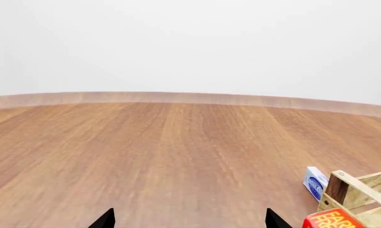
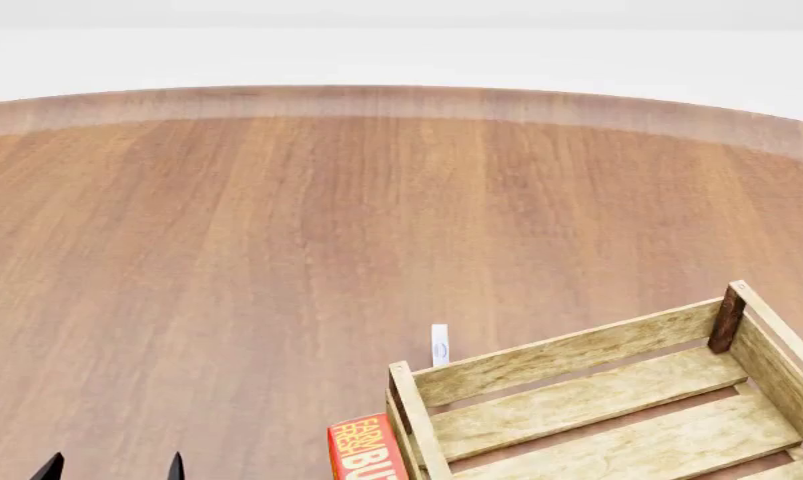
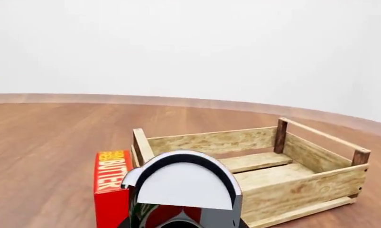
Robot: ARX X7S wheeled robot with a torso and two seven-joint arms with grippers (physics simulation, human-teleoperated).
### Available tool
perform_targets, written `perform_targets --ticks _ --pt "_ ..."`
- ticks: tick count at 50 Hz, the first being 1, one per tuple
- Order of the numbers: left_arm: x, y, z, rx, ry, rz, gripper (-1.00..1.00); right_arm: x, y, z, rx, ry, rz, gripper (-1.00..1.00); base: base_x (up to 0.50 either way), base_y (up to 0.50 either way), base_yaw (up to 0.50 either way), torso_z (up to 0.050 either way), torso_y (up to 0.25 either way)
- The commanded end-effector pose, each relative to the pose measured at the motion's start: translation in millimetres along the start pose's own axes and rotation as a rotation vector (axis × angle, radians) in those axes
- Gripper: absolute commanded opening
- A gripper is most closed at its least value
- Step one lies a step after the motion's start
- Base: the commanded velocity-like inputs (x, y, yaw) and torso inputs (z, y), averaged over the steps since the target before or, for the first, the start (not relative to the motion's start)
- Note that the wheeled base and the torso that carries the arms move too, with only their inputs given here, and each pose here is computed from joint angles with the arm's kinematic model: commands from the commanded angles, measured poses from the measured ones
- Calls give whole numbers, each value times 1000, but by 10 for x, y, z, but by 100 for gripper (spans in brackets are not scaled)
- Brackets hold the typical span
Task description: Pick up the tomato sauce, and put it in the wooden tray.
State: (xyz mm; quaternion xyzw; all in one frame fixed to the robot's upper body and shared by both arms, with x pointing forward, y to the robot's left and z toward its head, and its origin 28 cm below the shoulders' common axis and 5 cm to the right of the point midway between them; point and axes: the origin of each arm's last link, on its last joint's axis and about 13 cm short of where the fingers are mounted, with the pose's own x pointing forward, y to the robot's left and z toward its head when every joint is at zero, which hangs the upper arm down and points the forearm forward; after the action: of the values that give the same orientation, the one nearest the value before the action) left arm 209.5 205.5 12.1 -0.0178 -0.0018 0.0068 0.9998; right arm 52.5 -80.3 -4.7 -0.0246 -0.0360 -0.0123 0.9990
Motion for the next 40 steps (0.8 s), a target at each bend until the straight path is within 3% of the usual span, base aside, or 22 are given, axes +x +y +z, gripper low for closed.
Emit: perform_targets --ticks 1,13,24,40 --pt "7 -2 -3 3 1 -1 100 41 -2 142 -20 -63 -1 -100 0 0 0 0 0" --pt "1 -6 5 5 1 0 100 563 -56 336 -21 -39 -52 -100 0 0 0 0 1" --pt "5 -3 1 3 2 -1 100 718 -78 569 -52 -91 -98 -100 0 0 0 0 0" --pt "11 0 -1 0 2 -1 100 1071 -80 633 -65 -40 -128 -100 0 0 0 0 0"
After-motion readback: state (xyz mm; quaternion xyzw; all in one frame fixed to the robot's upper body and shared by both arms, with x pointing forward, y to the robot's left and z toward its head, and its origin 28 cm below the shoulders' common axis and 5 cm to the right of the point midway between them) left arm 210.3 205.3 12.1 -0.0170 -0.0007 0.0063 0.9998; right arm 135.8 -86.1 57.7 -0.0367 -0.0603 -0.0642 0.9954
